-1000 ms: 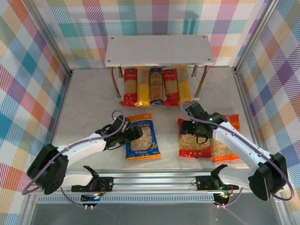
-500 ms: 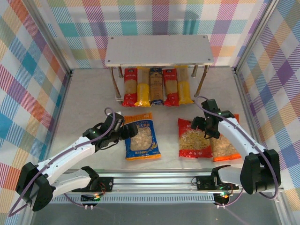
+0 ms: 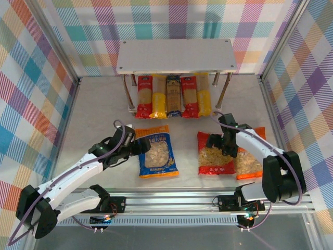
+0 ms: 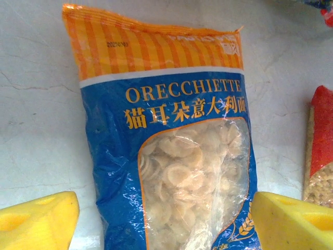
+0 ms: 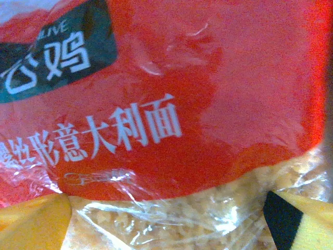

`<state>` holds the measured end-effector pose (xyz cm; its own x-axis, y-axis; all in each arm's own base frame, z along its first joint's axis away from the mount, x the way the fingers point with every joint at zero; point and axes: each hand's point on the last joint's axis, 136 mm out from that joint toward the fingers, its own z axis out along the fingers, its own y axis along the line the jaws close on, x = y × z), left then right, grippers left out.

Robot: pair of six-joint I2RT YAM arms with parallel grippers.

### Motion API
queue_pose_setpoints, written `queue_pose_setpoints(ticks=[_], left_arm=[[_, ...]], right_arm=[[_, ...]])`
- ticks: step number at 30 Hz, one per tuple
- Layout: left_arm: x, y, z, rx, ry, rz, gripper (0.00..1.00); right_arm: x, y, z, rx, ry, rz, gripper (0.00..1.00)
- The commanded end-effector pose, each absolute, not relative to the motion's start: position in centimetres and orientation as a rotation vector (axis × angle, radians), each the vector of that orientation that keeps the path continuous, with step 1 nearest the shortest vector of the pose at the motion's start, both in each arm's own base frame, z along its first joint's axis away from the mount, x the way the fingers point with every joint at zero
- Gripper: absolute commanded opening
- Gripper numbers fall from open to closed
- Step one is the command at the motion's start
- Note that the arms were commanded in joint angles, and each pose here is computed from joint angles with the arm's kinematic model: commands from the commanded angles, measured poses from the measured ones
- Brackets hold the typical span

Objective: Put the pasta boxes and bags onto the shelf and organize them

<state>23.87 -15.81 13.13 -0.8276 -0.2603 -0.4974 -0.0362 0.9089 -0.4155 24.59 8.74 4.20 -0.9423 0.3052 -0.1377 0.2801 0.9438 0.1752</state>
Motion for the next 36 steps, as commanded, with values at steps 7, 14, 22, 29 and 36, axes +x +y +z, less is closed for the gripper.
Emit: queue_pose_setpoints(ticks=[7, 14, 22, 29, 36], left_arm=[[23.8, -14.3, 14.6, -0.214, 2.469, -0.499, 0.86], [23.5, -13.2, 14.8, -0.230, 2.459, -0.480, 0.87], [23.5, -12.9, 14.5, -0.229, 2.464, -0.471, 0.87], [23.7, -12.9, 14.6, -0.201, 2.462, -0.461, 0.87], [24.4, -13.6, 14.6, -0.182, 2.457, -0.479, 0.87]], right_arm=[[24.4, 18.5, 1.9, 0.197, 3.064, 0.414, 0.97], [24.9, 25.0, 2.0, 0.202, 3.029, 0.753, 0.97], [26.1, 26.3, 3.0, 0.343, 2.924, 0.877, 0.99], [26.4, 17.4, 8.1, 0.267, 2.854, 0.327, 0.99], [26.2, 6.0, 12.6, 0.553, 2.700, 0.243, 0.99]])
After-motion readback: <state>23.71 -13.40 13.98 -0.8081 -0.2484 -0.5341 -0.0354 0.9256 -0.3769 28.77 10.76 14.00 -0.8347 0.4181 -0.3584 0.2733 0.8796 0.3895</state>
